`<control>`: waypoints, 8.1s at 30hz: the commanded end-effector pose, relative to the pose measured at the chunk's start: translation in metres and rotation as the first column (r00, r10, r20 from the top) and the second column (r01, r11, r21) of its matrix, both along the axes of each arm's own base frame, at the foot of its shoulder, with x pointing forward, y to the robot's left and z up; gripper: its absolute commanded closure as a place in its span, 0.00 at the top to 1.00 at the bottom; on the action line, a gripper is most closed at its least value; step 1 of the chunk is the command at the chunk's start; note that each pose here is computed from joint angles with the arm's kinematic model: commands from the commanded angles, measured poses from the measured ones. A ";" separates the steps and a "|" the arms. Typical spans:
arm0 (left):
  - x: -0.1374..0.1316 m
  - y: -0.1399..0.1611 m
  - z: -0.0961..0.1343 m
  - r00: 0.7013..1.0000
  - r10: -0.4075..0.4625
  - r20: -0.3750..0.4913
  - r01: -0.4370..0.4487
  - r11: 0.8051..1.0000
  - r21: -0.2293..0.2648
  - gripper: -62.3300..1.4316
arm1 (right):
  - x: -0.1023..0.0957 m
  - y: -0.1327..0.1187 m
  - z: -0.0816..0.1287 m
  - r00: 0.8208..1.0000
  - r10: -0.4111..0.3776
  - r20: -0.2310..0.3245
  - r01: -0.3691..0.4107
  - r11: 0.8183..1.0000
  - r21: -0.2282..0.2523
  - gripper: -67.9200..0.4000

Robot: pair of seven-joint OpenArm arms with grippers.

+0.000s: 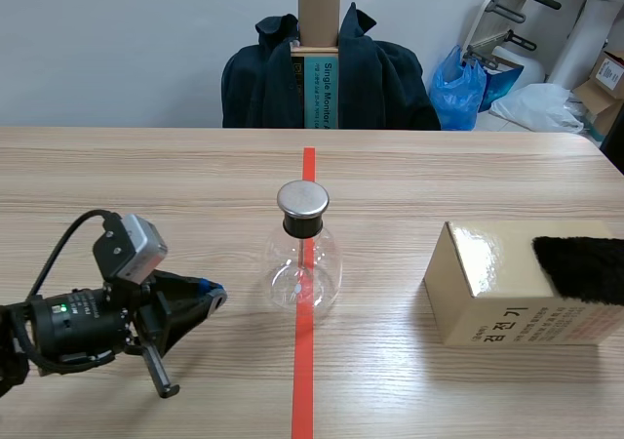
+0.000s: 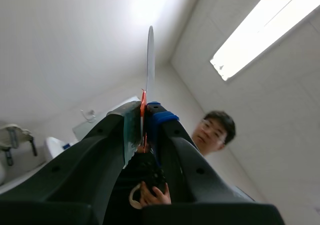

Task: Do the electroscope experiment.
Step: 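Bring the plate to the electroscope and point at the metal foil, then move the plate toward and away from the electroscope, then hold the plate still at the electroscope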

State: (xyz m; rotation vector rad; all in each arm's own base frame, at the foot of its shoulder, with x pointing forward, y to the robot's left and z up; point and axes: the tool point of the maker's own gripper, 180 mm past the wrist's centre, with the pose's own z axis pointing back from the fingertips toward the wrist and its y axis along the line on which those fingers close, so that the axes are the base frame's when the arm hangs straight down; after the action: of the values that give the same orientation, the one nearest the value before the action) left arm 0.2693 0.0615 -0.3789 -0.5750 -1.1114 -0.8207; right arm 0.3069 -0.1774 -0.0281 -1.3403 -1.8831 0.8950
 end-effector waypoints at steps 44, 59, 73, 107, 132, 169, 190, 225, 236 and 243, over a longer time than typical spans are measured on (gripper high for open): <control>0.019 -0.015 0.007 0.999 0.026 0.033 -0.024 0.999 -0.042 0.07 | -0.024 0.165 -0.251 0.810 0.294 -0.507 -0.442 0.875 -0.198 0.02; 0.019 -0.015 0.007 0.999 0.026 0.033 -0.024 0.999 -0.042 0.07 | -0.050 0.184 -0.247 0.790 0.406 -0.459 -0.548 0.803 -0.233 0.02; 0.019 -0.015 0.007 0.999 0.026 0.033 -0.024 0.999 -0.042 0.07 | -0.040 0.173 -0.247 0.820 0.341 -0.460 -0.480 0.847 -0.227 0.02; 0.019 -0.015 0.006 0.999 0.025 0.031 -0.024 0.999 -0.038 0.07 | -0.064 0.180 -0.255 0.802 0.379 -0.463 -0.523 0.819 -0.237 0.02; 0.019 -0.015 0.006 0.999 0.025 0.031 -0.024 0.999 -0.038 0.07 | -0.038 0.143 -0.254 0.871 0.173 -0.460 -0.300 0.928 -0.219 0.02; 0.019 -0.015 0.006 0.999 0.025 0.031 -0.024 0.999 -0.038 0.07 | -0.061 0.176 -0.244 0.834 0.374 -0.406 -0.491 0.838 -0.238 0.02; 0.019 -0.015 0.006 0.999 0.025 0.031 -0.024 0.999 -0.038 0.07 | -0.061 0.176 -0.245 0.831 0.372 -0.413 -0.493 0.837 -0.238 0.02; 0.019 -0.015 0.006 0.999 0.026 0.031 -0.024 0.999 -0.039 0.07 | -0.062 0.177 -0.245 0.829 0.378 -0.412 -0.499 0.833 -0.239 0.02; 0.019 -0.015 0.006 0.999 0.026 0.031 -0.024 0.999 -0.039 0.07 | -0.063 0.177 -0.245 0.828 0.381 -0.412 -0.502 0.831 -0.239 0.02; 0.019 -0.015 0.006 0.999 0.026 0.031 -0.024 0.999 -0.039 0.07 | -0.061 0.175 -0.245 0.832 0.370 -0.413 -0.491 0.838 -0.238 0.02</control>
State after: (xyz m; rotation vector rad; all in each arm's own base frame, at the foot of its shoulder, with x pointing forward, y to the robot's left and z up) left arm 0.2814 0.0480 -0.3840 -0.5751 -1.1217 -0.7954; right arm 0.2390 -0.0003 -0.2860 -0.8001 -1.7964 1.6675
